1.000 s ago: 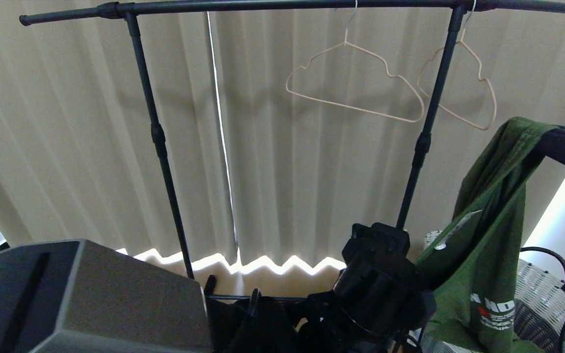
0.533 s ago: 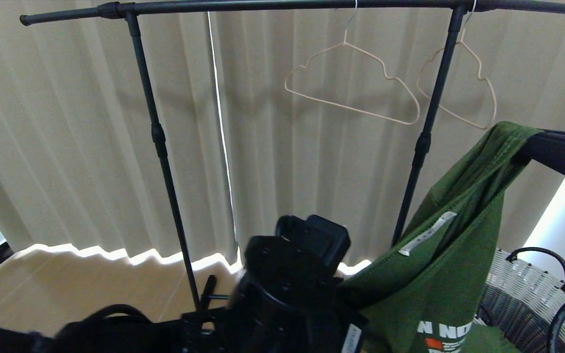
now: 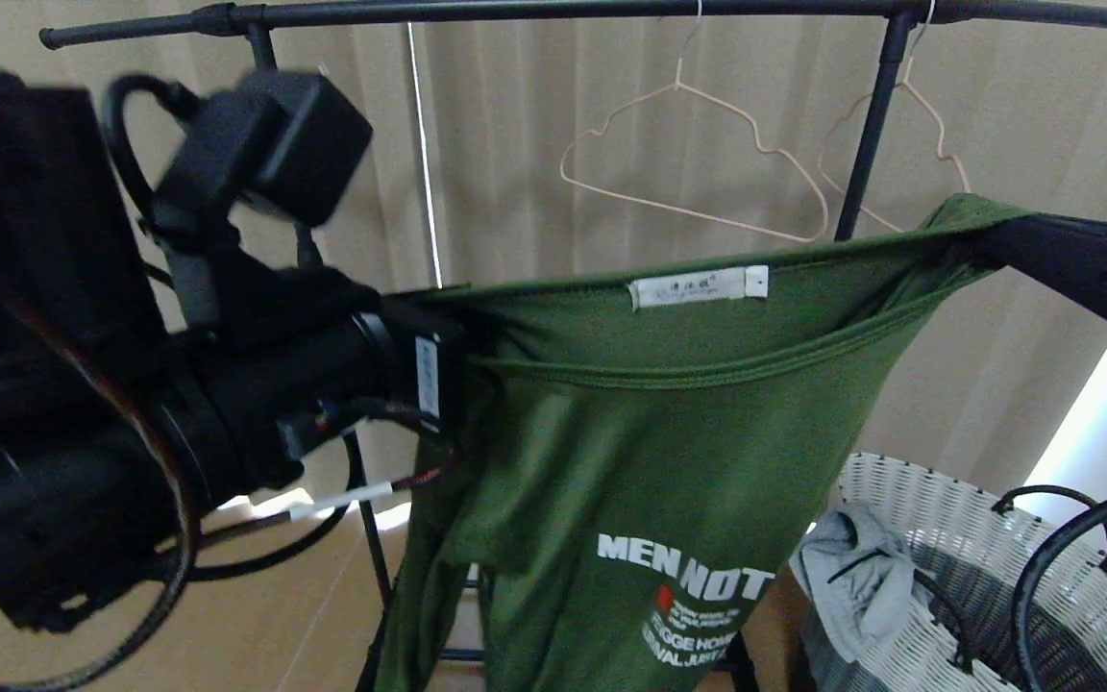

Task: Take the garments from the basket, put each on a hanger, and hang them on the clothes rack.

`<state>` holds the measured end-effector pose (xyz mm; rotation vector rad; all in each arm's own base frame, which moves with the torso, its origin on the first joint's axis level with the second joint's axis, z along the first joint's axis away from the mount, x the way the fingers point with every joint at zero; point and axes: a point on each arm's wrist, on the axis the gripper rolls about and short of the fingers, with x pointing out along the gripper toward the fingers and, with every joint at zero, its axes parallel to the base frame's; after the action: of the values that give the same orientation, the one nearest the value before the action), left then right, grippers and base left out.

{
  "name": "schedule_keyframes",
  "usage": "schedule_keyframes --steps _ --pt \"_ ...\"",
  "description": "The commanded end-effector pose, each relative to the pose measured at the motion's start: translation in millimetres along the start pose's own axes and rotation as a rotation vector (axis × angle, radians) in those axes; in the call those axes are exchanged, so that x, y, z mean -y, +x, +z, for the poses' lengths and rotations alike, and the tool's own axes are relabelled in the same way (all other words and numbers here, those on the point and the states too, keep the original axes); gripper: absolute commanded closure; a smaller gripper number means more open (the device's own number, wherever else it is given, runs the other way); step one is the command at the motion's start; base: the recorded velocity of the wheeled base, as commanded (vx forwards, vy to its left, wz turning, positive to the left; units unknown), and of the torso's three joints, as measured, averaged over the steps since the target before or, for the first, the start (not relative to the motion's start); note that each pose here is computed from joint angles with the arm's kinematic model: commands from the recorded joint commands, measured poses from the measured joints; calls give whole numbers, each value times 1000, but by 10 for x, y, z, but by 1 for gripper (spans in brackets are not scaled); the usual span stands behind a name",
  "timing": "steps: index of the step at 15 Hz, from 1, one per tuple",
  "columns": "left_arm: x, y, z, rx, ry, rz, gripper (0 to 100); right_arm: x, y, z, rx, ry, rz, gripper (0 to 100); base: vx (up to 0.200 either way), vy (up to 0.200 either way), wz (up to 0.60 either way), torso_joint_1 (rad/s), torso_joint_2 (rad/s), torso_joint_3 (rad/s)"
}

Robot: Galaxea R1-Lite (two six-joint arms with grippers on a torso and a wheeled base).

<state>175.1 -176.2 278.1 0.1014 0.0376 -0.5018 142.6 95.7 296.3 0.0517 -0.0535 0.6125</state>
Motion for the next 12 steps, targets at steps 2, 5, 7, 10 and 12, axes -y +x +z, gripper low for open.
schedule_keyframes --steps 2,5,7,10,12 --pt "-215 -95 517 139 66 81 100 2 82 20 -3 -2 0 100 0 0 0 0 0 0" --pt "-212 -36 562 120 96 90 100 25 191 216 52 -4 -15 100 0 0 0 0 0 0" --pt "-214 -30 557 110 98 91 100 35 214 201 44 -6 -20 100 0 0 0 0 0 0" --pt "-245 -30 496 89 104 104 100 38 269 166 27 -6 -20 100 0 0 0 0 0 0" --pt "-239 2 471 79 107 104 100 59 269 133 6 -10 -35 100 0 0 0 0 0 0"
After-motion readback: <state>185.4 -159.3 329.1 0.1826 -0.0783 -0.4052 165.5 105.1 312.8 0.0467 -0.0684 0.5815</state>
